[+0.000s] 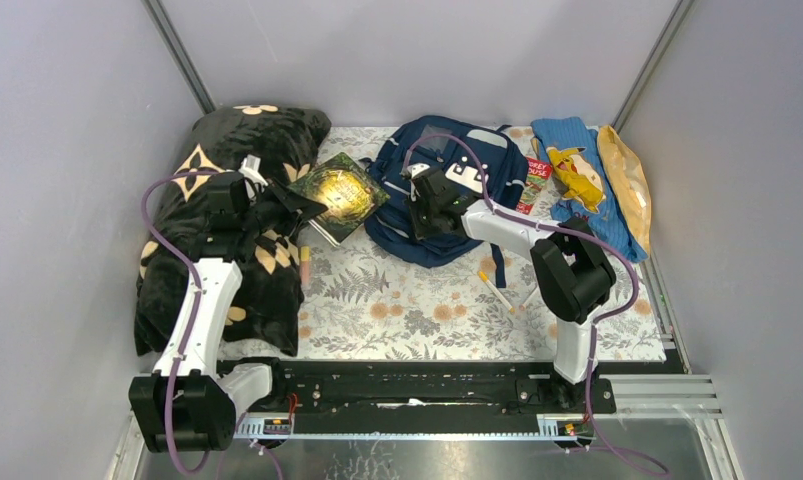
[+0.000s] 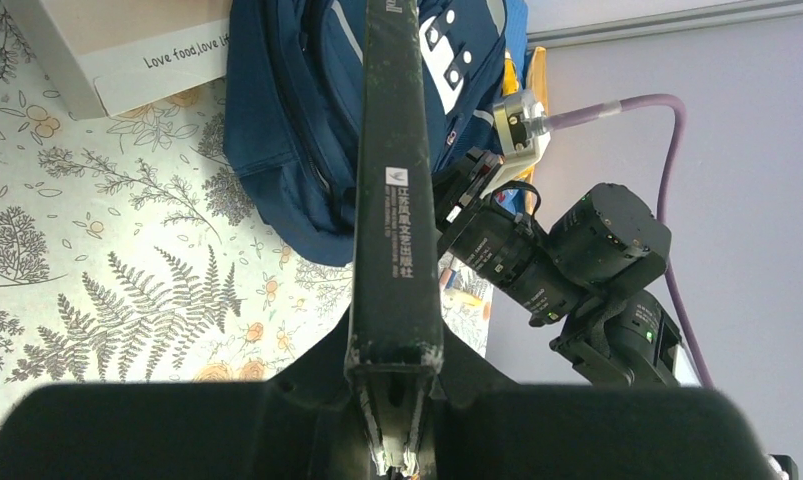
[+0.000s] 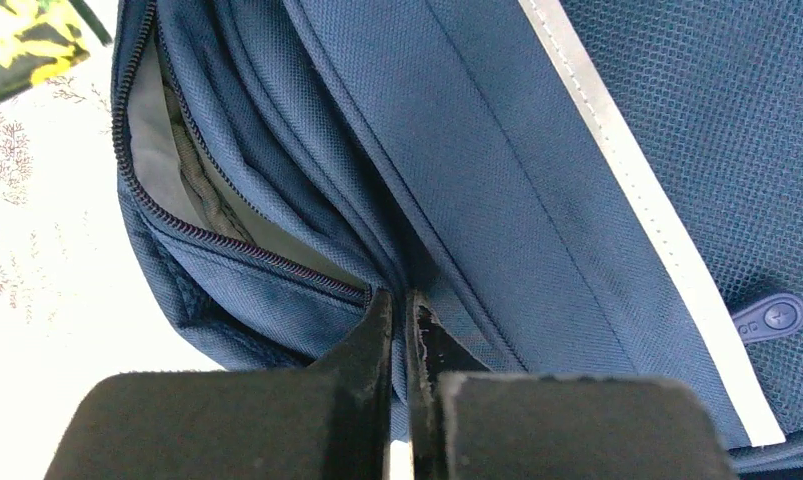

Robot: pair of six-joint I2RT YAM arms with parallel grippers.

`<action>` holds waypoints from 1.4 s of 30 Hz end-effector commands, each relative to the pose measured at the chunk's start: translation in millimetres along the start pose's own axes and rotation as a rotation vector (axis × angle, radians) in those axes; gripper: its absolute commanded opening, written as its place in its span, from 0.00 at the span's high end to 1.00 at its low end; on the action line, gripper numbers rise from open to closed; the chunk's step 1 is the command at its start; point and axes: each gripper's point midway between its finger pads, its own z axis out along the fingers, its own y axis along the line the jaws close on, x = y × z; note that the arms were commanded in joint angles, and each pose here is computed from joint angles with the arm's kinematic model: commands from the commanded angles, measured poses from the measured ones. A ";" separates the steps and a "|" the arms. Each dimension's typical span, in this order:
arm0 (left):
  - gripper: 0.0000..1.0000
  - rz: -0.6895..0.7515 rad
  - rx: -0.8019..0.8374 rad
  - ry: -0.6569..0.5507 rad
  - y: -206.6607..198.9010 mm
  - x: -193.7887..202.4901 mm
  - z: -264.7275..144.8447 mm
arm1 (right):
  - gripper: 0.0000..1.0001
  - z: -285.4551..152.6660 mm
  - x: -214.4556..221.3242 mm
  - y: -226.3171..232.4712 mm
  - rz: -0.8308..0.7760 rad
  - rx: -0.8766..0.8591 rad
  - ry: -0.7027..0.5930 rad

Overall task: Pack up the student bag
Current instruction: Place the book in the student bag.

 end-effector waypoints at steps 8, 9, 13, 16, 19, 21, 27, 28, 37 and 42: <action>1.00 0.127 0.163 0.069 -25.6 13.2 -12.1 | 1.00 -100.8 -90.1 22.2 0.079 -0.052 -0.288; 1.00 0.134 0.160 0.075 -24.2 15.1 -13.0 | 1.00 -110.9 -97.1 23.9 0.089 -0.058 -0.310; 1.00 0.143 0.181 0.086 -26.2 21.8 -18.0 | 1.00 -138.2 -119.1 27.4 0.124 -0.068 -0.369; 1.00 0.115 0.183 0.083 -22.3 26.4 -19.0 | 1.00 -149.5 -131.0 25.8 0.152 -0.073 -0.396; 1.00 0.049 0.146 0.067 -8.5 32.2 -17.5 | 1.00 -152.9 -142.0 18.3 0.186 -0.064 -0.410; 1.00 0.018 0.179 0.054 -9.2 38.6 -21.9 | 1.00 -149.5 -147.4 10.8 0.209 -0.052 -0.408; 1.00 0.000 0.221 0.094 -17.2 53.6 -35.3 | 1.00 -132.4 -160.1 -5.9 0.254 -0.046 -0.398; 1.00 0.002 0.214 0.093 -16.9 53.8 -36.1 | 1.00 -131.3 -162.4 -5.9 0.258 -0.060 -0.396; 1.00 -0.232 0.330 0.083 -8.1 54.6 -12.1 | 1.00 -143.0 -177.7 5.3 0.259 -0.135 -0.428; 1.00 -0.242 0.330 0.116 -22.3 64.3 15.9 | 1.00 -146.0 -181.3 9.0 0.248 -0.157 -0.434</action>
